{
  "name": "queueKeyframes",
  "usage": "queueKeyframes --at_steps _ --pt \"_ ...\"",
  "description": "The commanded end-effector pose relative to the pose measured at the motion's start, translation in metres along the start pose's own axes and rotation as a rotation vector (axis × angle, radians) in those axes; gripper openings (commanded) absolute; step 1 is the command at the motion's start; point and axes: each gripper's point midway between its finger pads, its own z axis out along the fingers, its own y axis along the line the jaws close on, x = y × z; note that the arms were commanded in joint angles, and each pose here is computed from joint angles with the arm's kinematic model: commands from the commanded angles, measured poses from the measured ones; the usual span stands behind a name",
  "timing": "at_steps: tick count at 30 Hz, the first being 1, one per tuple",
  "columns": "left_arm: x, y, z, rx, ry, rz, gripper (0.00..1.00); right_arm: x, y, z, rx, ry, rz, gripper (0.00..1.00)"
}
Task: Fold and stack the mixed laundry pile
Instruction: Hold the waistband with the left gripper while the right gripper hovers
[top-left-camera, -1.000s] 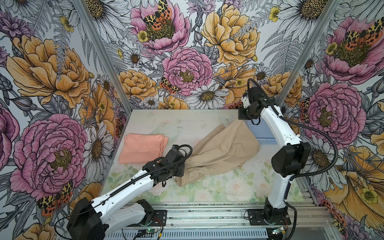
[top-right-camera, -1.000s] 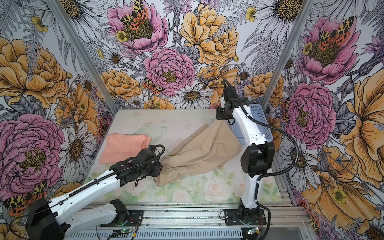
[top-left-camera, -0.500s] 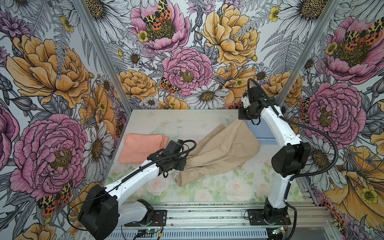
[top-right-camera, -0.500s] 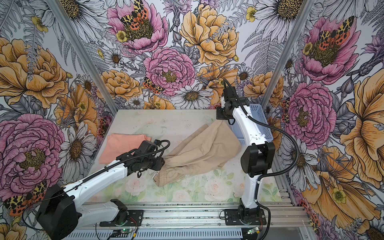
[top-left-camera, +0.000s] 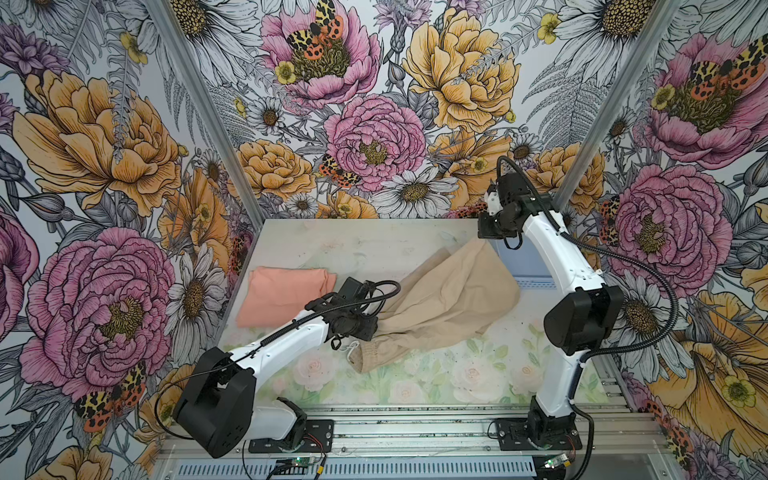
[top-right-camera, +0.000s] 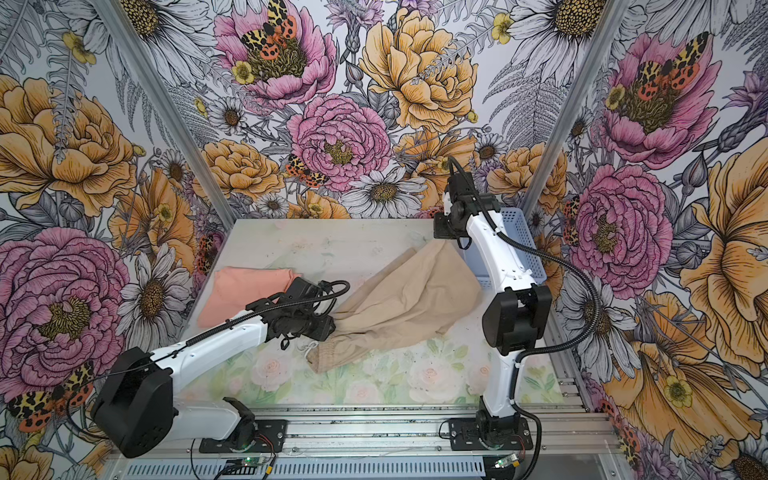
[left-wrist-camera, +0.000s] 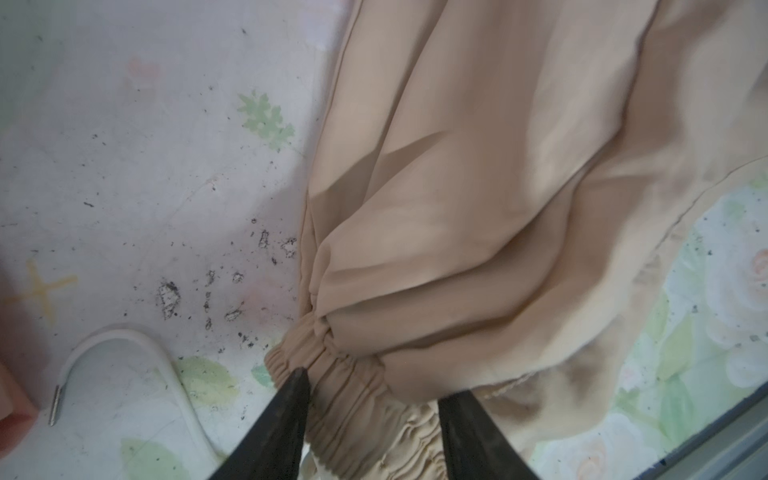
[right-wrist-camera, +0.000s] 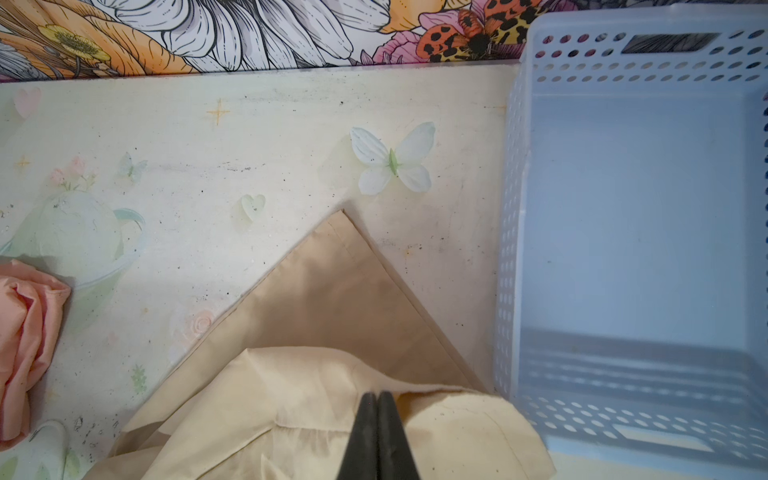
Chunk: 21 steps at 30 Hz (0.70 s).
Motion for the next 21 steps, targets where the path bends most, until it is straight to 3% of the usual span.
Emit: queueKeyframes --at_steps 1,6,12,21 --pt "-0.006 0.002 -0.011 -0.037 -0.023 0.026 0.49 -0.011 0.001 -0.020 -0.012 -0.061 0.002 0.00" --pt "-0.005 0.003 -0.018 -0.046 -0.036 0.019 0.47 -0.012 -0.002 -0.018 -0.009 -0.060 0.009 0.00" --pt "-0.002 0.002 -0.011 -0.044 -0.008 0.022 0.58 -0.015 -0.008 -0.016 -0.002 -0.065 0.025 0.00" --pt "-0.005 -0.003 -0.012 -0.045 -0.012 0.058 0.54 -0.021 -0.014 -0.009 0.000 -0.062 0.051 0.00"
